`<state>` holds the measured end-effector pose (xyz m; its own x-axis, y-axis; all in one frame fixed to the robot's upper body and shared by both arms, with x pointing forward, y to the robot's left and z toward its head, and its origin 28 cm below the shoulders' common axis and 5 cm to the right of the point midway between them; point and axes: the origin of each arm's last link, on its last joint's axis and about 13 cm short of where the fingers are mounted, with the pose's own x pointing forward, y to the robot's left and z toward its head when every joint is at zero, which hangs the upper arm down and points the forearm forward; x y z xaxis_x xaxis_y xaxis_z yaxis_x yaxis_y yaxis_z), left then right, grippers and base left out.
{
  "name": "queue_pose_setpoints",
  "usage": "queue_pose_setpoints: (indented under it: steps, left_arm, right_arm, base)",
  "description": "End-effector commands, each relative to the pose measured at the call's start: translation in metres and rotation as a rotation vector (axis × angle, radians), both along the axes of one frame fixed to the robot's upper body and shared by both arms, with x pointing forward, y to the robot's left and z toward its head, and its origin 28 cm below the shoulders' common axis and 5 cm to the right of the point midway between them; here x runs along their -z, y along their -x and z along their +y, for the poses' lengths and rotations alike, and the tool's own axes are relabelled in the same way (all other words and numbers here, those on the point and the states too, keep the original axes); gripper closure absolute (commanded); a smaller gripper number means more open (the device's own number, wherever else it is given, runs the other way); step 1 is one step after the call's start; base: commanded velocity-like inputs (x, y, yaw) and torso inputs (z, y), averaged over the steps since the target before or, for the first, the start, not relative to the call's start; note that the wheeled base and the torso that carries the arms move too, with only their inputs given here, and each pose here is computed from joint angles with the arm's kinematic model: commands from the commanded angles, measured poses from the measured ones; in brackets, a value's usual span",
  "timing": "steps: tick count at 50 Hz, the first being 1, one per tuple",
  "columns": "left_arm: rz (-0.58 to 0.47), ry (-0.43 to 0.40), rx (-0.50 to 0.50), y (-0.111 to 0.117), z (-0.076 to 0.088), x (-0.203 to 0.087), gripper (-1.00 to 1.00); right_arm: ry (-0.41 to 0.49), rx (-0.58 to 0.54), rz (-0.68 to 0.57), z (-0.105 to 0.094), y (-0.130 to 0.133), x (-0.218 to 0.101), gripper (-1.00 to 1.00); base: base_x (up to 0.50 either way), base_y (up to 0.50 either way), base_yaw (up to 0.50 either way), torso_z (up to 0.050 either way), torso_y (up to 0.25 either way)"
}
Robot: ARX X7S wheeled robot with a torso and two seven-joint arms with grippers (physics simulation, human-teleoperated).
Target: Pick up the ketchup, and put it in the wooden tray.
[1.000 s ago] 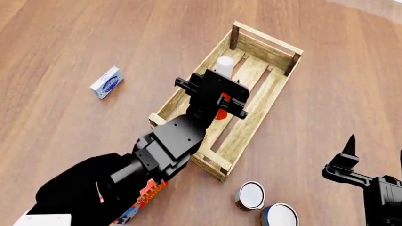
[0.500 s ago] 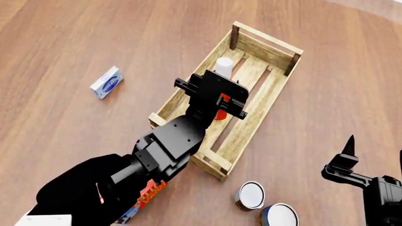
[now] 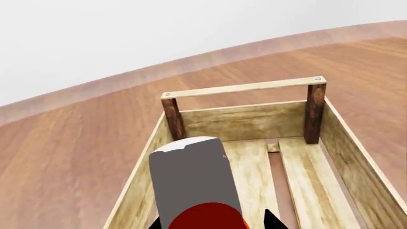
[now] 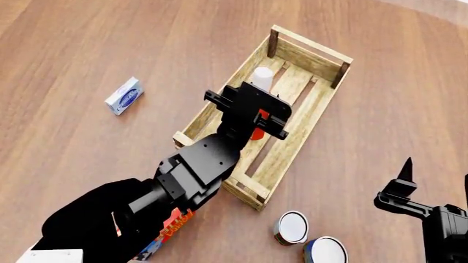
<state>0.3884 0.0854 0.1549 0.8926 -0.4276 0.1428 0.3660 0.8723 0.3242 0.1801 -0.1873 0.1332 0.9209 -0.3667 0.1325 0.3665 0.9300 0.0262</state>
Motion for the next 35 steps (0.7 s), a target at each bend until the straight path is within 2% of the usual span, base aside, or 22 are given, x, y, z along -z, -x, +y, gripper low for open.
queue_pose_setpoints:
  steps: [1, 13, 14, 35]
  left_arm:
    - [0.025, 0.028, -0.035, -0.0019, 0.0035, 0.0013, 1.0]
    - [0.019, 0.039, -0.05, -0.0041, 0.0053, -0.0015, 1.0]
    - [0.019, 0.04, -0.051, -0.0043, 0.0055, -0.0017, -1.0]
    - [0.014, 0.044, -0.063, -0.0069, 0.0094, -0.002, -1.0]
  right_arm:
    - [0.001, -0.001, 0.001, 0.0, 0.0001, 0.0, -1.0]
    - [0.003, -0.006, -0.002, -0.0001, 0.0, 0.0, -1.0]
    - [0.003, -0.007, -0.002, -0.0001, 0.0, 0.0, -1.0]
    - [0.01, -0.024, -0.01, -0.0002, -0.0002, 0.0, -1.0]
  base:
    - [0.0, 0.0, 0.0, 0.0, 0.0]
    - [0.0, 0.0, 0.0, 0.0, 0.0]
    - [0.0, 0.0, 0.0, 0.0, 0.0]
    - [0.0, 0.0, 0.0, 0.0, 0.0]
